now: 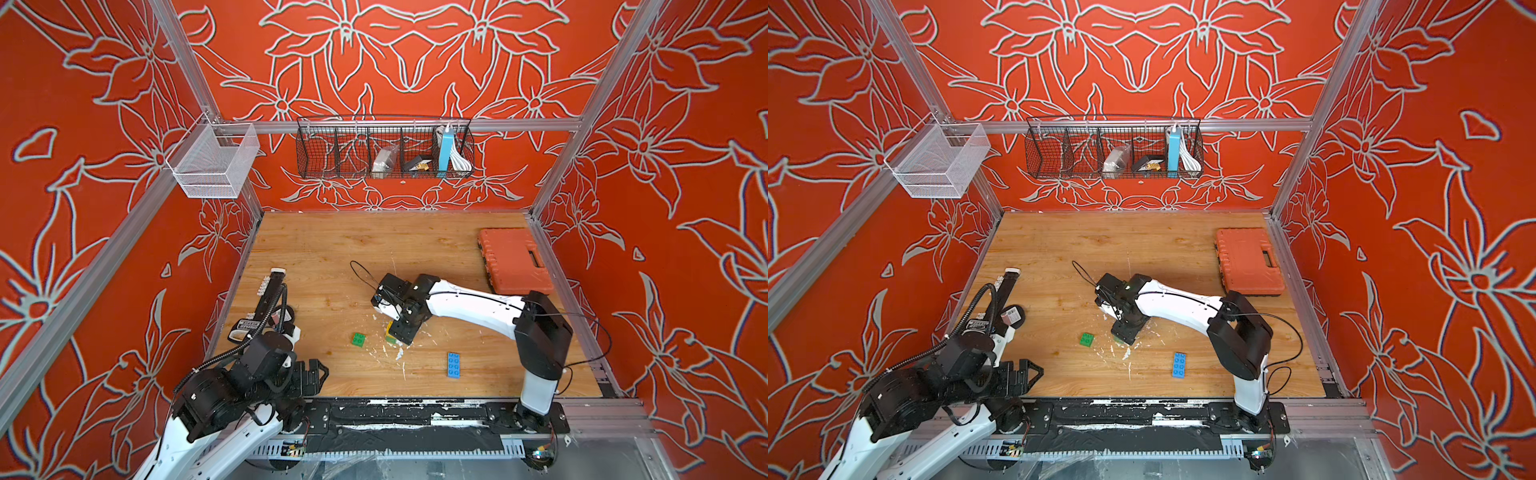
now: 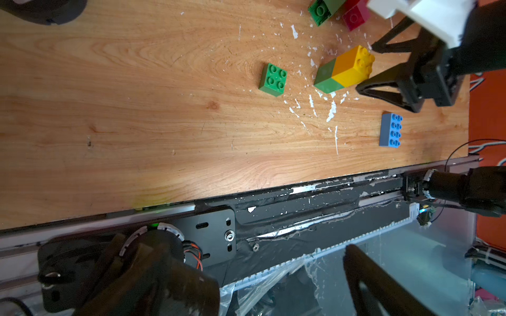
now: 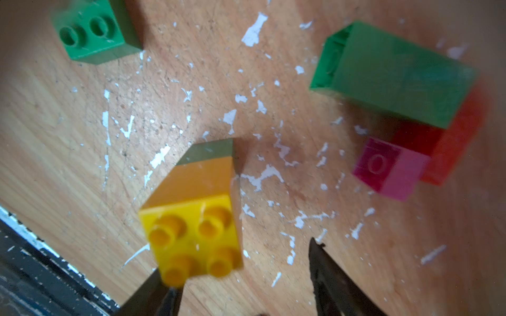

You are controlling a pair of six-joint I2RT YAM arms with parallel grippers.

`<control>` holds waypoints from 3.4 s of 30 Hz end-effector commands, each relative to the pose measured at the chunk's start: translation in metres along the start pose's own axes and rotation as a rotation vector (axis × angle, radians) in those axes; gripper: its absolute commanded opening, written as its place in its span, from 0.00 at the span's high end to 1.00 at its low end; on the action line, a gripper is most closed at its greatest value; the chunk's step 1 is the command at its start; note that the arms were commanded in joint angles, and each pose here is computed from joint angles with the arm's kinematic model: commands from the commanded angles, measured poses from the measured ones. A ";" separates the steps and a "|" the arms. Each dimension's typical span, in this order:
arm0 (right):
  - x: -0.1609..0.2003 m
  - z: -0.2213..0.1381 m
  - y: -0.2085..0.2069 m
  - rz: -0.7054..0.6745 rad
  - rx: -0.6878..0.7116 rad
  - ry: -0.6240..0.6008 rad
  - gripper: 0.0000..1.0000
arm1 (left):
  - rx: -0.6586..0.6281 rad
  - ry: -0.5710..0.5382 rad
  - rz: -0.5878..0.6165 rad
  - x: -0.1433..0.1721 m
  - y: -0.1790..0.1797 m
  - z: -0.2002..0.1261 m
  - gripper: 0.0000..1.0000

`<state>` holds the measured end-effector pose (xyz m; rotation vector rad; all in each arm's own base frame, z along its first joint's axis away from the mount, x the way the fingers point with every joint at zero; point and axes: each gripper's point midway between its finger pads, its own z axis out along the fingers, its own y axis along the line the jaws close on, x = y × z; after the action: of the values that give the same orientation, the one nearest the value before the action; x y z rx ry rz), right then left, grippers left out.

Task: Assemble the letter r with lego
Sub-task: Place the lego brick at the center of the board, then pick up the lego brick from the center of the board, then adjust the lego brick at the center of the board.

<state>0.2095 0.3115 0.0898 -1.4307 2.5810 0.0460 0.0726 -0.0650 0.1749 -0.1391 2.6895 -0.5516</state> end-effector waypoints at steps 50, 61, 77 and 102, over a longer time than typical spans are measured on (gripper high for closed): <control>0.183 0.047 -0.013 0.939 0.012 0.177 1.00 | 0.055 0.155 0.087 -0.002 -0.031 0.030 0.01; 0.050 -0.088 -0.041 0.558 -0.058 -0.198 1.00 | 0.069 0.097 0.079 -0.005 -0.029 0.023 0.01; -0.106 -0.053 0.079 -0.174 -0.373 -0.233 1.00 | 0.030 -0.049 -0.023 0.011 0.012 -0.011 0.03; -0.123 0.039 0.119 -0.508 -0.185 -0.108 1.00 | 0.022 -0.026 -0.006 0.014 0.012 -0.014 0.04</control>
<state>0.1760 0.4876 0.0778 -1.9924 2.1194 0.3901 0.0554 -0.0536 0.1772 -0.1595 2.6544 -0.5899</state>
